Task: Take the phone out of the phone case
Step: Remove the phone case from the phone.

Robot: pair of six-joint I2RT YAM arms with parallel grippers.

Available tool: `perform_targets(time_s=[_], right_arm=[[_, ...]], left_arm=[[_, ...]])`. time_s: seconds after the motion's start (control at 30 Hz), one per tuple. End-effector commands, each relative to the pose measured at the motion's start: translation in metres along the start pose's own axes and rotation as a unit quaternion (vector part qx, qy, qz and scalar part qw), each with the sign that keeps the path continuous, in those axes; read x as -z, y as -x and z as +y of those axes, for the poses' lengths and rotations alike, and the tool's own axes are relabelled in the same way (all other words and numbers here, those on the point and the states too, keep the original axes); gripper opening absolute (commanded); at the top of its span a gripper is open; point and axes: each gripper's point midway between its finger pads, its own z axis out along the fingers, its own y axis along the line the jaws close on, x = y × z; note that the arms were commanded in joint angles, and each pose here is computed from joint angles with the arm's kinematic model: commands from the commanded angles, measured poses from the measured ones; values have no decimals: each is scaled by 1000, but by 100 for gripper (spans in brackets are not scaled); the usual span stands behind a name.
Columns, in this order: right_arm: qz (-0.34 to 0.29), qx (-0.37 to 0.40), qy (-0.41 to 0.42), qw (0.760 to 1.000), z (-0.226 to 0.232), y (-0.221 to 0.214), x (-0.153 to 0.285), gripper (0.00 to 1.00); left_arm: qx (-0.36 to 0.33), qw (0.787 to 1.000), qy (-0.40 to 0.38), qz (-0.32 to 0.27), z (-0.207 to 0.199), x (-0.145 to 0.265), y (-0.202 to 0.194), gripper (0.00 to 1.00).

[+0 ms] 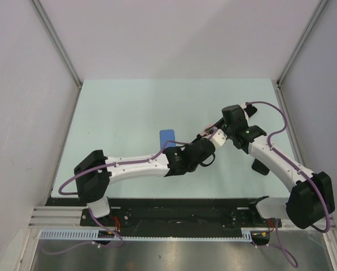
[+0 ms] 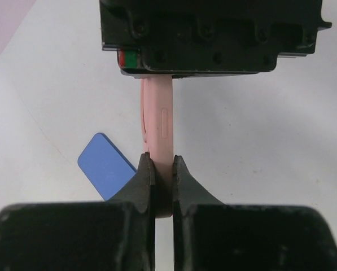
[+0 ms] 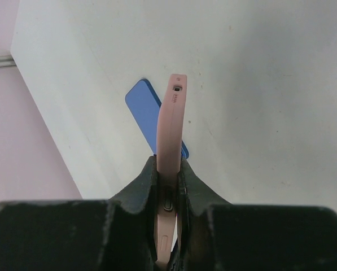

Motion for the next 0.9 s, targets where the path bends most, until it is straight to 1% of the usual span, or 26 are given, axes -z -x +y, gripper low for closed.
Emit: perform_targets(time_s=[0.0, 0.03, 0.07, 0.1, 0.13, 0.2, 0.23, 0.3, 0.37, 0.43, 0.47, 0.5, 0.53, 0.57, 0.63, 0.67, 0.7, 0.73, 0.77, 0.83, 0.87], right_arm=[[-21, -7, 44, 999, 30, 19, 10, 7], [-19, -7, 44, 999, 30, 18, 9, 19], [-19, -4, 45, 999, 30, 19, 9, 27], [-18, -1, 47, 999, 30, 20, 9, 40], [-18, 4, 50, 999, 31, 20, 10, 56], [-23, 12, 54, 998, 31, 24, 11, 80], [-27, 16, 56, 998, 31, 27, 12, 82], [-20, 25, 70, 997, 34, 29, 17, 85], [-21, 34, 80, 996, 36, 32, 22, 86], [-29, 48, 83, 995, 35, 40, 24, 86], [-33, 53, 84, 995, 34, 43, 26, 87], [-35, 59, 84, 994, 32, 44, 28, 86], [-42, 71, 78, 993, 29, 48, 28, 86], [-52, 77, 71, 993, 25, 52, 29, 85], [-60, 101, 62, 991, 20, 55, 30, 85], [-57, 112, 65, 990, 20, 54, 31, 85], [-55, 123, 73, 988, 22, 53, 30, 84], [-51, 143, 86, 985, 24, 50, 31, 84], [-34, 150, 108, 982, 29, 43, 32, 84], [-28, 158, 155, 975, 38, 35, 33, 85], [-7, 155, 187, 970, 44, 26, 36, 86]], left_arm=[[7, 999, 23, -28, 16, 7, 27, 0], [9, 999, 20, -28, 15, 8, 27, 0], [12, 999, 17, -29, 15, 10, 27, 0], [16, 999, 11, -26, 14, 11, 25, 0], [19, 999, -6, -25, 9, 12, 24, 0], [32, 999, -24, -19, 7, 16, 23, 0], [36, 998, -54, -17, -1, 17, 23, 0], [60, 995, -75, -3, 1, 19, 19, 0], [83, 990, -110, 5, -3, 22, 17, 0], [110, 986, -121, 13, 8, 22, 12, 0], [133, 980, -149, 16, 4, 26, 12, 0], [155, 976, -150, 20, 15, 23, 10, 0], [172, 971, -165, 19, 18, 28, 7, 0], [200, 959, -198, 15, 15, 32, 11, 0], [243, 944, -222, 13, 29, 37, 4, 0], [274, 933, -234, 2, 34, 39, 9, 0], [295, 917, -267, -2, 38, 44, 10, 0], [310, 909, -280, -5, 40, 50, 6, 0], [334, 895, -295, -17, 42, 53, 12, 0], [360, 875, -322, -26, 49, 63, 9, 0], [380, 863, -331, -42, 53, 67, 17, 0]])
